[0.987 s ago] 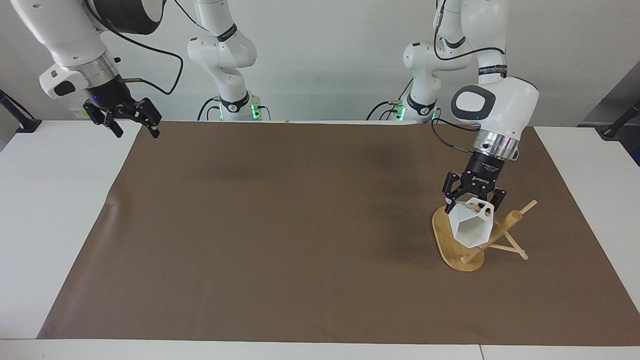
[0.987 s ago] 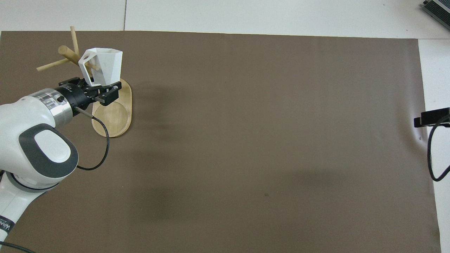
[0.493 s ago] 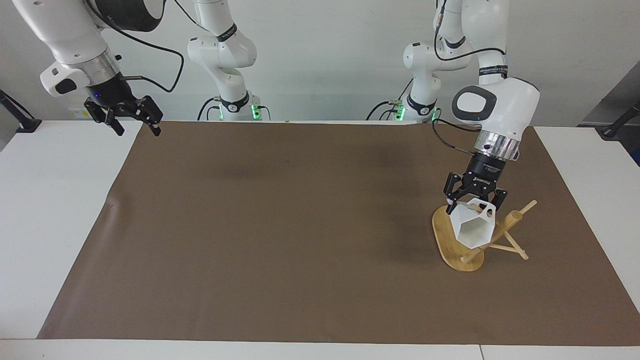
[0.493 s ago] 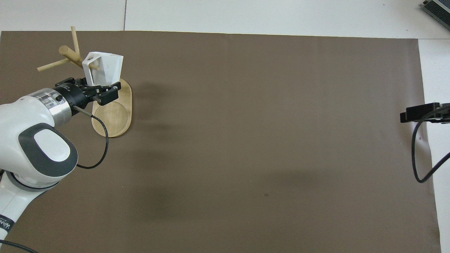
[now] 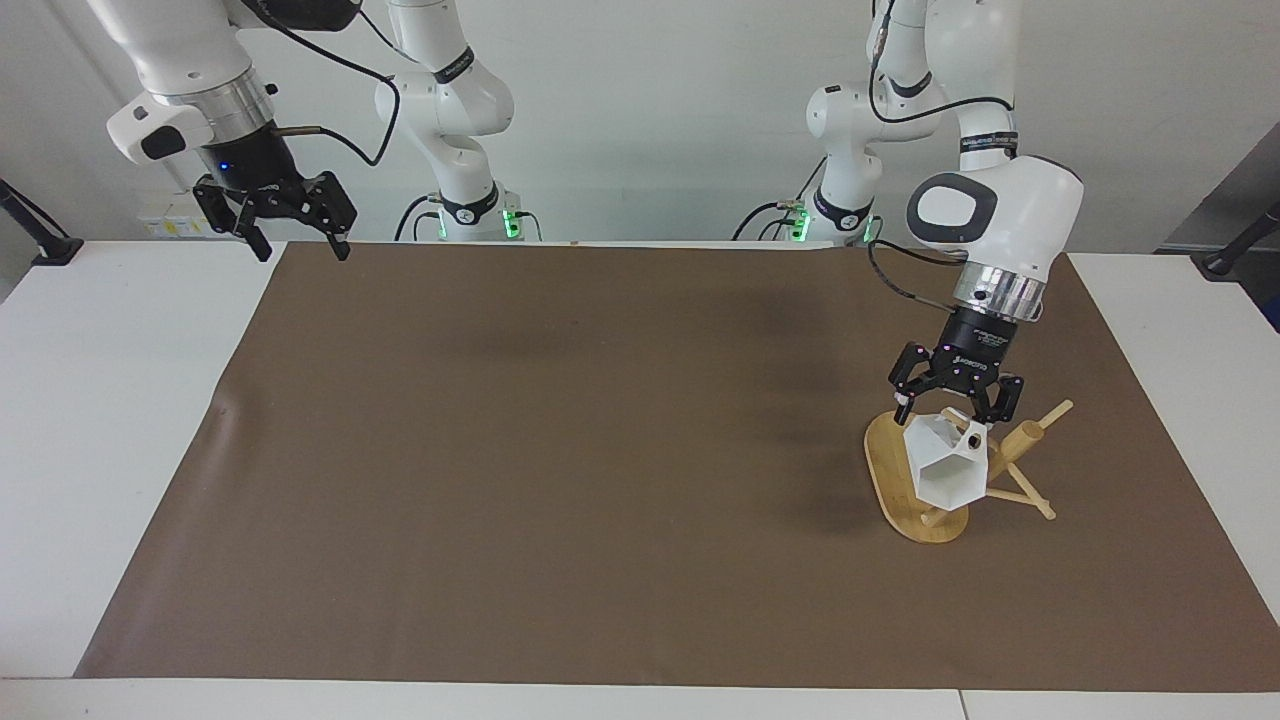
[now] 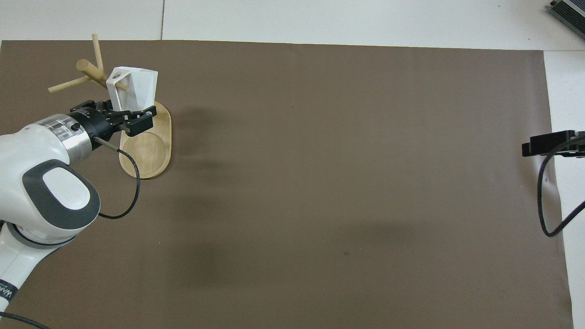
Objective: Hang cup on rack
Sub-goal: 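Lower the cup onto a rack peg with the left gripper, then open the left gripper and draw it back from the rack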
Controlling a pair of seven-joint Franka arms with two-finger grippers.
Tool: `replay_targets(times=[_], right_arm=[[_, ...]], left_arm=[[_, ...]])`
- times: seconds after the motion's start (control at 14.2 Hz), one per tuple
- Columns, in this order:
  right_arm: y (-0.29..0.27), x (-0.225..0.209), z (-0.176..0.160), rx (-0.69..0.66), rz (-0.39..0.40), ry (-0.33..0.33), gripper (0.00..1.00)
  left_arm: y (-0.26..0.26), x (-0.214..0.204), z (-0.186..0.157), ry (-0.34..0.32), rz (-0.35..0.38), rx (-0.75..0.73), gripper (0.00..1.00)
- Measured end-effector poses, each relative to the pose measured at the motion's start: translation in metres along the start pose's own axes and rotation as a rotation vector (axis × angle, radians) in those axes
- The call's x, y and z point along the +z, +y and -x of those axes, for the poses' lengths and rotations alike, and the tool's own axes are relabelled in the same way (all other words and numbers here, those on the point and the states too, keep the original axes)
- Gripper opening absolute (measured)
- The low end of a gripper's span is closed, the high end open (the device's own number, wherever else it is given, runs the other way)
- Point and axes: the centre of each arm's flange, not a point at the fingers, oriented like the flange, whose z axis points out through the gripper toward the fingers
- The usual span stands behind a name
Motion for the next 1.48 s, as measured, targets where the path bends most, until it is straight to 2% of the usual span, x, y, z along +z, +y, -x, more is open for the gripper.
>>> replay_targets(times=[0.49,0.78,1.13,1.48], right_arm=[[0.000,0.002,-0.001,0.000,0.000,-0.004,1.00],[0.002,0.002,-0.001,0.004,0.000,-0.004,1.00],[0.008,0.002,-0.001,0.015,0.001,-0.004,1.00],[0.012,0.007,-0.004,0.022,0.002,-0.012,1.00]], left_arm=[[-0.010,-0.077,0.040,0.182,-0.012,0.253,1.00],[-0.009,-0.102,0.056,0.251,-0.008,0.396,1.00],[-0.006,-0.112,0.055,0.310,-0.113,0.817,1.00],[0.016,-0.121,0.046,0.318,-0.182,1.153,1.00]])
